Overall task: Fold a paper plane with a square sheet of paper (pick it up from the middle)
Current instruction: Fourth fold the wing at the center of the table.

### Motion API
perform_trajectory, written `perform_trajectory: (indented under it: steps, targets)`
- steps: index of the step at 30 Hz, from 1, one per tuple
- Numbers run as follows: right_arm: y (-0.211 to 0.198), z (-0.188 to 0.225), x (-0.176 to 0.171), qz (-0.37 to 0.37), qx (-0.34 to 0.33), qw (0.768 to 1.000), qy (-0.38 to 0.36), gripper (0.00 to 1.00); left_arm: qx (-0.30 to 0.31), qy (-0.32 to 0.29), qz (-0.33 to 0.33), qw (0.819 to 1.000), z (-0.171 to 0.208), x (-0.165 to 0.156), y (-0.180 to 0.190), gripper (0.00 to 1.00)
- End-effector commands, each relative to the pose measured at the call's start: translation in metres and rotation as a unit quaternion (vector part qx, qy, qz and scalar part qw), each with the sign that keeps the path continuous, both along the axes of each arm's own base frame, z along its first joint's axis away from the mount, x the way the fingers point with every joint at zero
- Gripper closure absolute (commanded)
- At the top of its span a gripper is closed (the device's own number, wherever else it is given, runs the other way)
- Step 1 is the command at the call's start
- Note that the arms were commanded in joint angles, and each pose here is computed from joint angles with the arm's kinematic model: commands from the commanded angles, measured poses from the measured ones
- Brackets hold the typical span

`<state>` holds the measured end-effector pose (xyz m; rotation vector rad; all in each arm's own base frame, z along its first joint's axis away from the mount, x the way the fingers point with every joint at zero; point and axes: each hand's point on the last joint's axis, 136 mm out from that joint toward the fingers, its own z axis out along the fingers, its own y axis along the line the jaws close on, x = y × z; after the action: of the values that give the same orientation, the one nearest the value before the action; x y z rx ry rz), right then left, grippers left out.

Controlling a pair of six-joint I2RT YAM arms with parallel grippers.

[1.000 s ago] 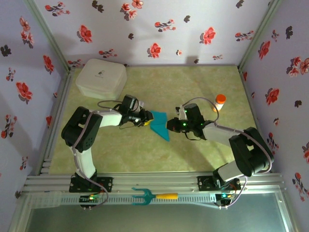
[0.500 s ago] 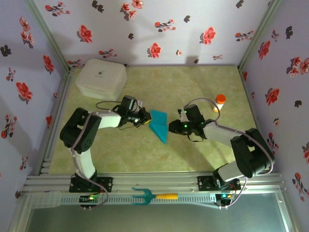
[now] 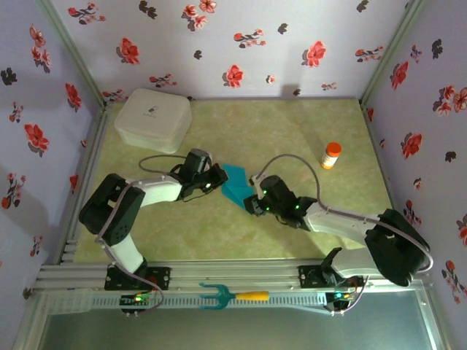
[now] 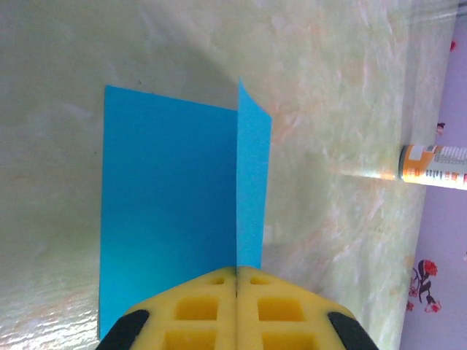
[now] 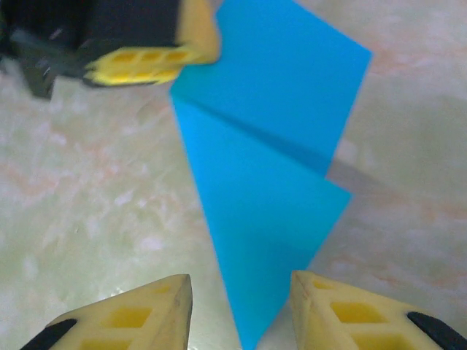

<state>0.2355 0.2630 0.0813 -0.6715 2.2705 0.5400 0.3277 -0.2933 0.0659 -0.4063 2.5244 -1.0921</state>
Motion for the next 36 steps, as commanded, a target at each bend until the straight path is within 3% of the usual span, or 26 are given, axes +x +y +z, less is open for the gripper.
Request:
perform_trajectory:
  steps: [1,7,13,26,32,36]
  targets:
    - [0.007,0.008,0.015,0.021,-0.046,0.993,-0.105,0.59,0.01,-0.004,0.029,1.0,0.004,0.001,0.008,1.0]
    - [0.022,-0.012,0.013,0.067,-0.116,0.98,-0.149,0.57,0.006,-0.003,0.028,1.0,0.005,0.0,0.006,1.0]
    - [0.016,-0.028,0.027,0.042,-0.174,0.97,-0.162,0.57,0.005,-0.004,0.025,1.0,0.008,0.001,0.005,1.0]
    - [0.019,-0.041,0.027,0.043,-0.18,0.971,-0.152,0.71,0.007,-0.007,0.019,1.0,0.01,0.001,0.004,0.99]
    - [0.022,-0.044,0.024,0.047,-0.17,0.974,-0.145,0.79,0.011,-0.004,0.019,1.0,0.009,0.001,0.006,0.93]
    - [0.021,-0.047,0.023,0.043,-0.166,0.975,-0.142,0.83,0.017,0.004,0.027,0.999,0.004,0.001,0.011,0.79]
